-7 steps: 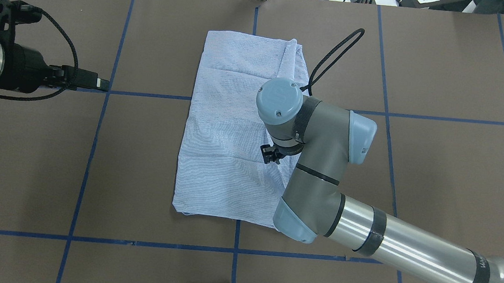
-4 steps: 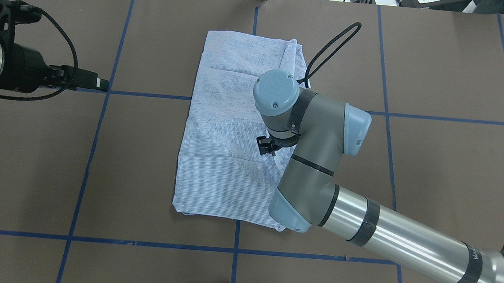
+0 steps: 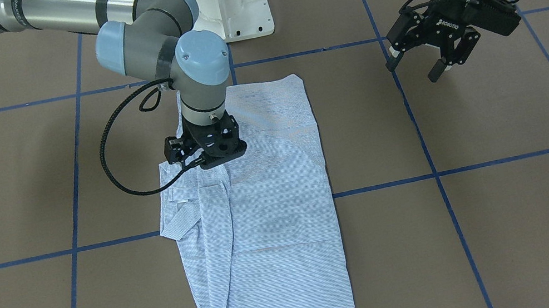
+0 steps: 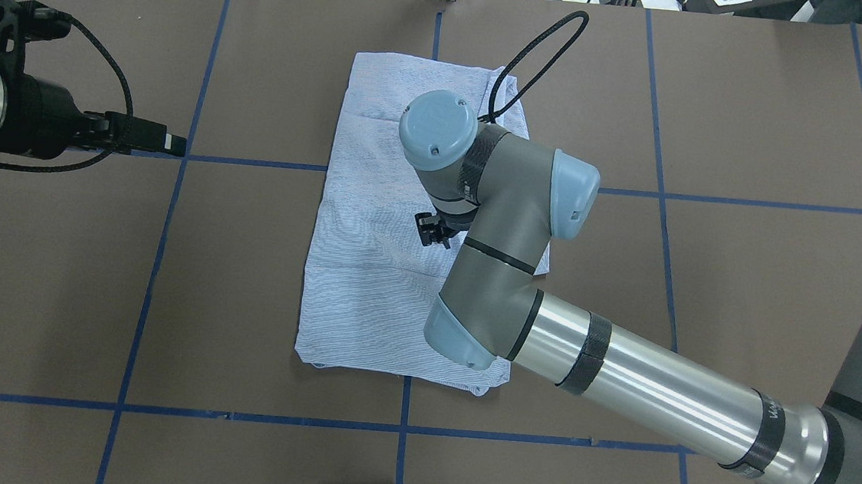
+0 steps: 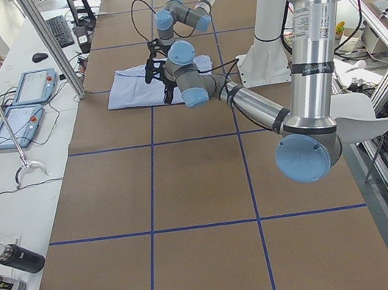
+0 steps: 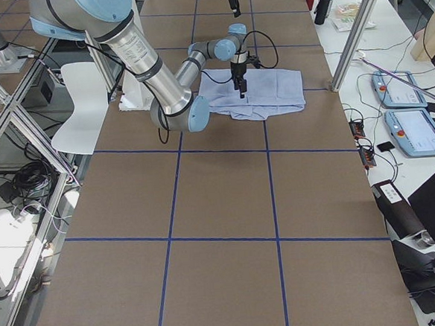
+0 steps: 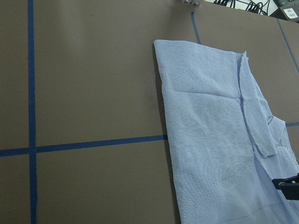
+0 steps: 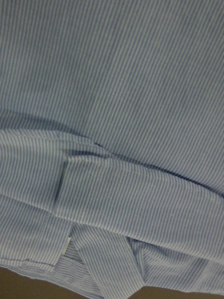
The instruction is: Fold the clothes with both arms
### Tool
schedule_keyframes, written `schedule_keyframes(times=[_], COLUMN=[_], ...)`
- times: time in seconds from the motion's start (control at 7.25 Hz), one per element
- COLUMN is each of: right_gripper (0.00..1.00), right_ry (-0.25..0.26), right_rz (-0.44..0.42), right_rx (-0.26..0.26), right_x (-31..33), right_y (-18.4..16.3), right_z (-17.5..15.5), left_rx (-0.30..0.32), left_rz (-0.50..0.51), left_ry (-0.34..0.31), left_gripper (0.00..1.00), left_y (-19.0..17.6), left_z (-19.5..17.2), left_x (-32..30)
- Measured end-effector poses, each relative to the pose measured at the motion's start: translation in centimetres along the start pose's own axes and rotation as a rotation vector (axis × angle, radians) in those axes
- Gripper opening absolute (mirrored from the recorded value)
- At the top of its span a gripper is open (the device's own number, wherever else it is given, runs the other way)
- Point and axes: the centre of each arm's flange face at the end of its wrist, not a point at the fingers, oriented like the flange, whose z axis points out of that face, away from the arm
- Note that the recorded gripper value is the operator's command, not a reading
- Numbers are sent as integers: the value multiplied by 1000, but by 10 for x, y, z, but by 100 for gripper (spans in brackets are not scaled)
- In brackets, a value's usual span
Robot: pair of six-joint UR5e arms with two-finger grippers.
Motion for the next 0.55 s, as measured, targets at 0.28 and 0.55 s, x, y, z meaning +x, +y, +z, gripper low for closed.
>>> schedule_keyframes(times=[0.28, 0.55], right_gripper=[100, 100], right_ry=[25, 39], right_rz=[-6, -10], right_rx=[-26, -47], right_x=[8, 16], right_y=[6, 13], right_z=[22, 37], left_rx=[-1, -2], left_rz=[0, 0], left_ry=[0, 1], left_gripper=[99, 99], left_y=[0, 1], left_z=[0, 1], left_x=[0, 0])
